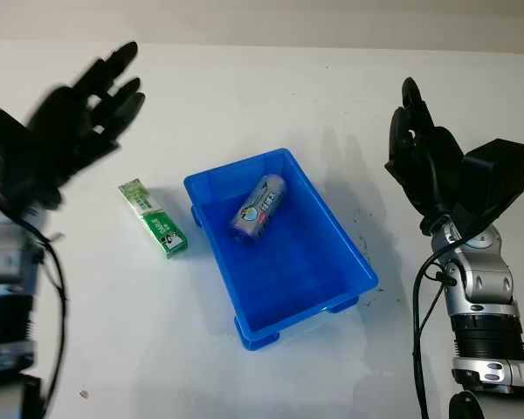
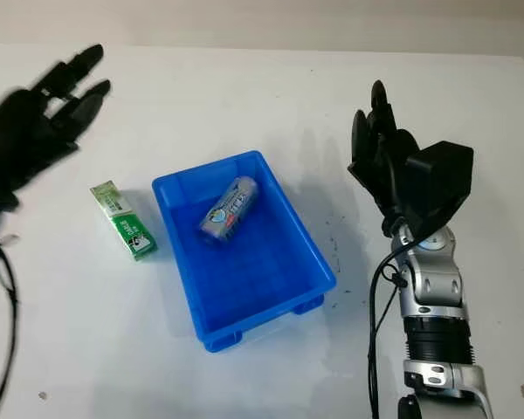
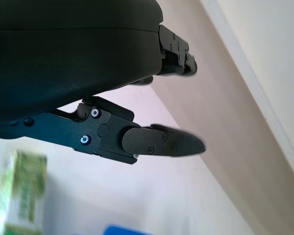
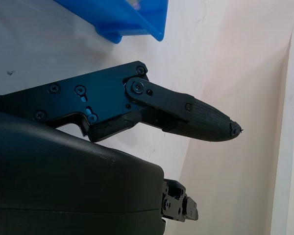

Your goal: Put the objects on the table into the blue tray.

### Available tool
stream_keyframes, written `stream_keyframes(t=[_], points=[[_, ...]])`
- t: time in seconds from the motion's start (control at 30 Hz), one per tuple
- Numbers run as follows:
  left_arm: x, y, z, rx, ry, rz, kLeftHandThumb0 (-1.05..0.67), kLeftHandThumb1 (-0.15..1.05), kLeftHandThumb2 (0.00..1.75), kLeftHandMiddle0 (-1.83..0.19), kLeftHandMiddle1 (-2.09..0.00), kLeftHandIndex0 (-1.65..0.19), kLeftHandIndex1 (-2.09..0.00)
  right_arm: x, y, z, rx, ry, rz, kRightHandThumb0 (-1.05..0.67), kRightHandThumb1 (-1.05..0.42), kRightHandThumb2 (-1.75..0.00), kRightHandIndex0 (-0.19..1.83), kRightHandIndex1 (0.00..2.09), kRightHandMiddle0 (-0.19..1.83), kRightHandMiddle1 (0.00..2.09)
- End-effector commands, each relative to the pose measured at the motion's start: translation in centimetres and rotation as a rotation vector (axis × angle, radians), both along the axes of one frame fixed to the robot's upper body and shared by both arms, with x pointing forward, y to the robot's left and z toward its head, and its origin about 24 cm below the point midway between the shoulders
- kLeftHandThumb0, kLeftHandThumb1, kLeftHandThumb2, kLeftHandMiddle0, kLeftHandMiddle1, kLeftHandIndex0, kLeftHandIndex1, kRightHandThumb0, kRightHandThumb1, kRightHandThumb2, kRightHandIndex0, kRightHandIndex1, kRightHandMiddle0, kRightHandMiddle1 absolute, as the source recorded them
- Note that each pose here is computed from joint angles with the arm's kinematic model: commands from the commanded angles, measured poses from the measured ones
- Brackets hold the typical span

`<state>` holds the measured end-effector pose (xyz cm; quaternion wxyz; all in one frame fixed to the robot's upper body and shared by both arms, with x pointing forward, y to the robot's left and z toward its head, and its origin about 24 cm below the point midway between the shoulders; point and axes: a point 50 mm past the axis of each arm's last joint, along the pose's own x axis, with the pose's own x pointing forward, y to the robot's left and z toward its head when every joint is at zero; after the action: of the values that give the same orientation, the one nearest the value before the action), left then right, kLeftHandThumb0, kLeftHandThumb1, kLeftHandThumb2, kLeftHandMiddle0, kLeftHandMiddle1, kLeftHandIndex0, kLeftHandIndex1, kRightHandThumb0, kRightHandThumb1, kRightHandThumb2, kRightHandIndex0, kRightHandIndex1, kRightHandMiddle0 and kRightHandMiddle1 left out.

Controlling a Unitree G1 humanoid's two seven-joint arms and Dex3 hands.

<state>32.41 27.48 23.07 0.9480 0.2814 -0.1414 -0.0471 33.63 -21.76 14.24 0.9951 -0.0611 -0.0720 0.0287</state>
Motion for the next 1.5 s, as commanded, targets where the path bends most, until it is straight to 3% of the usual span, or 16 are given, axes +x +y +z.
stream_keyframes(t=[0.0, 0.17, 0.33, 0.63, 1.07, 1.3, 1.47], points=[[-0.5, 0.2, 1.9, 0.113, -0.045, 0.001, -0.43, 1.00, 0.06, -0.35, -0.09, -0.29, -0.19, -0.2, 0.1, 0.1, 0.003, -0.014, 0.006, -0.76, -1.05, -0.76, -0.19, 0.00, -0.19, 0.00], [-1.1, 0.0, 2.5, 0.462, -0.074, 0.027, -0.33, 0.94, 0.04, -0.37, -0.08, -0.33, -0.18, -0.2, 0.0, 0.0, 0.002, -0.010, 0.010, -0.76, -1.05, -0.76, -0.19, 0.00, -0.19, 0.00], [-0.9, -0.1, 1.8, 0.908, -0.044, -0.018, -0.35, 0.90, 0.04, -0.28, -0.03, -0.27, -0.10, -0.2, 0.0, 0.0, 0.002, -0.010, 0.020, -0.76, -1.05, -0.76, -0.19, 0.00, -0.19, 0.00], [-0.4, -1.2, 0.3, 1.227, 0.006, -0.156, -0.40, 0.86, 0.04, -0.22, -0.04, -0.21, -0.05, -0.3, -0.1, 0.0, 0.008, -0.009, 0.019, -0.76, -1.05, -0.75, -0.19, 0.00, -0.19, 0.00], [-0.5, -2.6, -1.8, 1.332, 0.069, -0.229, -0.42, 0.82, 0.05, -0.26, -0.07, -0.24, -0.07, -0.3, -0.3, 0.0, 0.011, -0.011, 0.022, -0.75, -1.05, -0.75, -0.19, 0.00, -0.19, 0.00], [-0.6, -2.9, -3.0, 1.334, 0.053, -0.274, -0.43, 0.83, 0.06, -0.31, -0.07, -0.27, -0.08, -0.3, -0.4, 0.0, 0.014, -0.014, 0.025, -0.75, -1.05, -0.75, -0.19, 0.00, -0.19, 0.00], [-0.7, -3.0, -4.0, 1.349, 0.006, -0.323, -0.45, 0.83, 0.05, -0.44, -0.13, -0.41, -0.15, -0.3, -0.4, 0.1, 0.016, -0.018, 0.021, -0.75, -1.05, -0.74, -0.19, 0.00, -0.19, 0.00]])
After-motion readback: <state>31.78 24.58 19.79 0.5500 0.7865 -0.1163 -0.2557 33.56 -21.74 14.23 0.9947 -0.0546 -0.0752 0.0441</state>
